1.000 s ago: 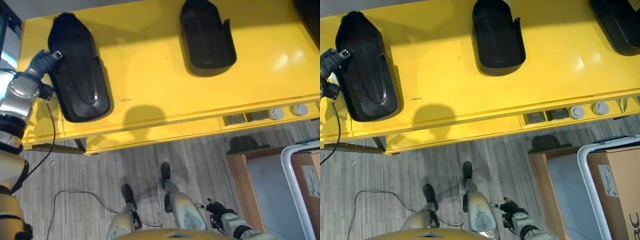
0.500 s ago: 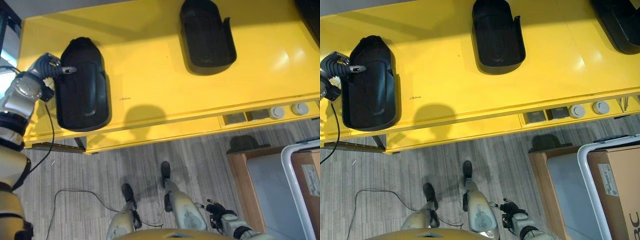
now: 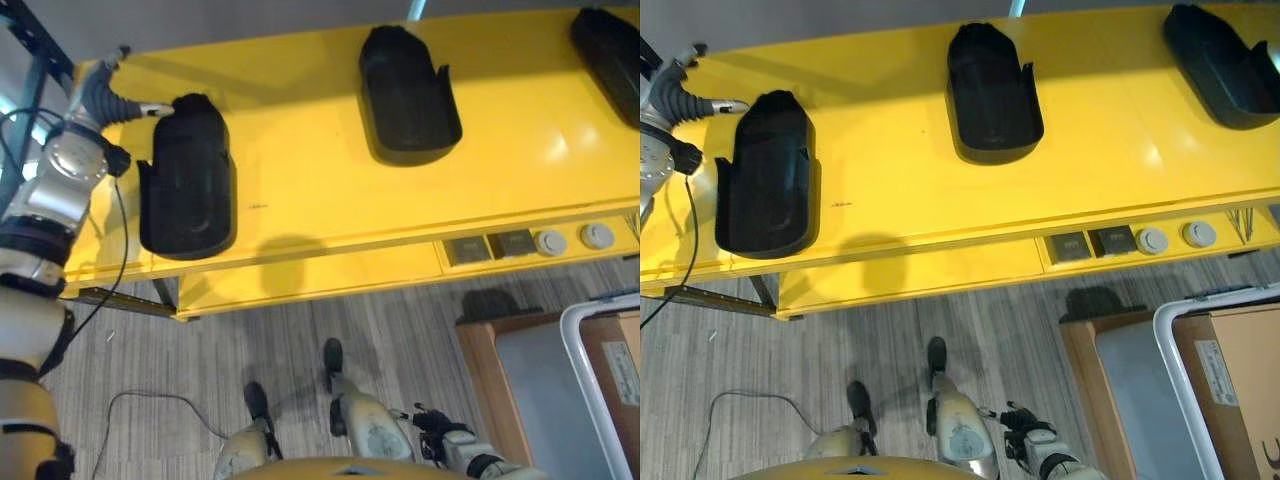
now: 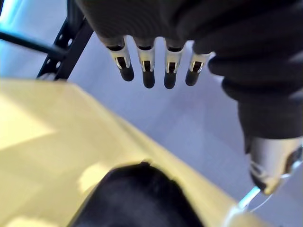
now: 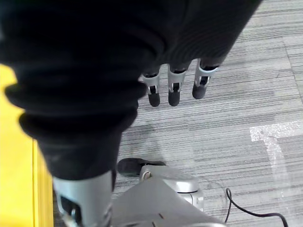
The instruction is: Move parts from the plastic box to the shelf.
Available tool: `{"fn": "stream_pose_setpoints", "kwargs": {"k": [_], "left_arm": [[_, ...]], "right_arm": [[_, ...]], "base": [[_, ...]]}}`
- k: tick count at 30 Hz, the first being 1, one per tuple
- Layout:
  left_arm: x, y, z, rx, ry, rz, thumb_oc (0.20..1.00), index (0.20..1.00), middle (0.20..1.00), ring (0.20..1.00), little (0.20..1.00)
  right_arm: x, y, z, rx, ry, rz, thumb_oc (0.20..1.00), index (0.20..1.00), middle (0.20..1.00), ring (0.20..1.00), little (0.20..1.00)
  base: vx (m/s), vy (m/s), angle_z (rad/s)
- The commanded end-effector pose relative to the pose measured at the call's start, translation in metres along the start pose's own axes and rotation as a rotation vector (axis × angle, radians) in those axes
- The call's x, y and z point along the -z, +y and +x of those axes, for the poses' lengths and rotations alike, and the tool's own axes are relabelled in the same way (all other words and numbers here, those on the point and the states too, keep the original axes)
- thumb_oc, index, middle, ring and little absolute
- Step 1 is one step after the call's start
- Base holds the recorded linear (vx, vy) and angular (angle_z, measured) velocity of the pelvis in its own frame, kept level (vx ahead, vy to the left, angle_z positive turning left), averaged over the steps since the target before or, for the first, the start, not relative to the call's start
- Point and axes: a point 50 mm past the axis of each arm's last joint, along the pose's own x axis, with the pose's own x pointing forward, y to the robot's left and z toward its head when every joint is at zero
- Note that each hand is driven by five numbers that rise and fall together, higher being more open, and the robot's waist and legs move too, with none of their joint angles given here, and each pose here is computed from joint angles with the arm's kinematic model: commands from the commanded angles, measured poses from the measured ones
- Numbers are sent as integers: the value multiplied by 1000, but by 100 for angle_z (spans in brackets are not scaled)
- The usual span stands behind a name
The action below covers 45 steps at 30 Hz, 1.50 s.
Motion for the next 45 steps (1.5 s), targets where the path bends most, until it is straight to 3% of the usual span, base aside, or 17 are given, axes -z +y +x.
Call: {"fn": "stream_pose_setpoints", "kwargs": {"k": [1,7,8,9,10,11,12,13,15,21,23,30,36,45], "left_arm": [[-18,67,-11,-282,-145,71,1000,1000,1000,1000,1000],[-24,43,-44,-257,-275,39,1000,1000,1000,1000,1000],[-29,19,-70,-195,-363,-81,1000,1000,1000,1000,1000],[-29,11,-81,-171,-377,-130,736,736,736,736,736],[-25,-8,-103,-86,-379,-248,200,200,200,200,200],[-24,-8,-105,-86,-374,-248,200,200,200,200,200],[-22,-31,-129,-2,-359,-435,200,200,200,200,200],[-22,-31,-130,-2,-357,-435,200,200,200,200,200],[-23,-54,-151,98,-329,-611,200,200,200,200,200],[-10,-106,-197,240,-104,-983,200,200,200,200,200],[-12,-118,-207,330,-79,-996,200,200,200,200,200],[2,-140,-221,400,59,-1001,200,200,200,200,200],[12,-153,-221,393,134,-989,200,200,200,200,200],[8,-148,-197,288,80,-955,200,200,200,200,200]], "right_arm": [[20,6,-2,0,57,-48,1000,1000,1000,1000,1000],[26,7,-3,0,76,-59,1000,1000,1000,1000,1000],[28,12,-4,-8,79,-43,1000,1000,1000,1000,1000],[29,14,-4,-11,82,-42,1000,1000,1000,1000,1000],[35,15,-5,-14,103,-37,1000,1000,1000,1000,1000],[36,15,-5,-13,105,-41,1000,1000,1000,1000,1000],[43,18,-6,-28,134,-68,1000,1000,1000,1000,1000],[43,18,-6,-27,134,-70,1000,1000,1000,1000,1000],[48,22,-7,-51,149,-121,1000,1000,1000,1000,1000],[61,31,-11,-74,180,-134,1000,1000,1000,1000,1000],[63,33,-12,-82,189,-155,1000,1000,1000,1000,1000],[50,34,-9,-60,133,-85,1000,1000,1000,1000,1000],[53,31,-9,-38,139,-110,1000,1000,1000,1000,1000],[37,33,-6,-23,96,-130,1000,1000,1000,1000,1000]], "base": [[3,-2,12],[-22,-5,14],[-46,-2,16],[-35,12,7],[-2,16,8],[19,21,7],[-2,6,14],[-1,6,23],[-18,11,28],[-9,20,31],[4,4,25],[-19,3,10],[-32,4,-16],[-66,-16,-24]]}}
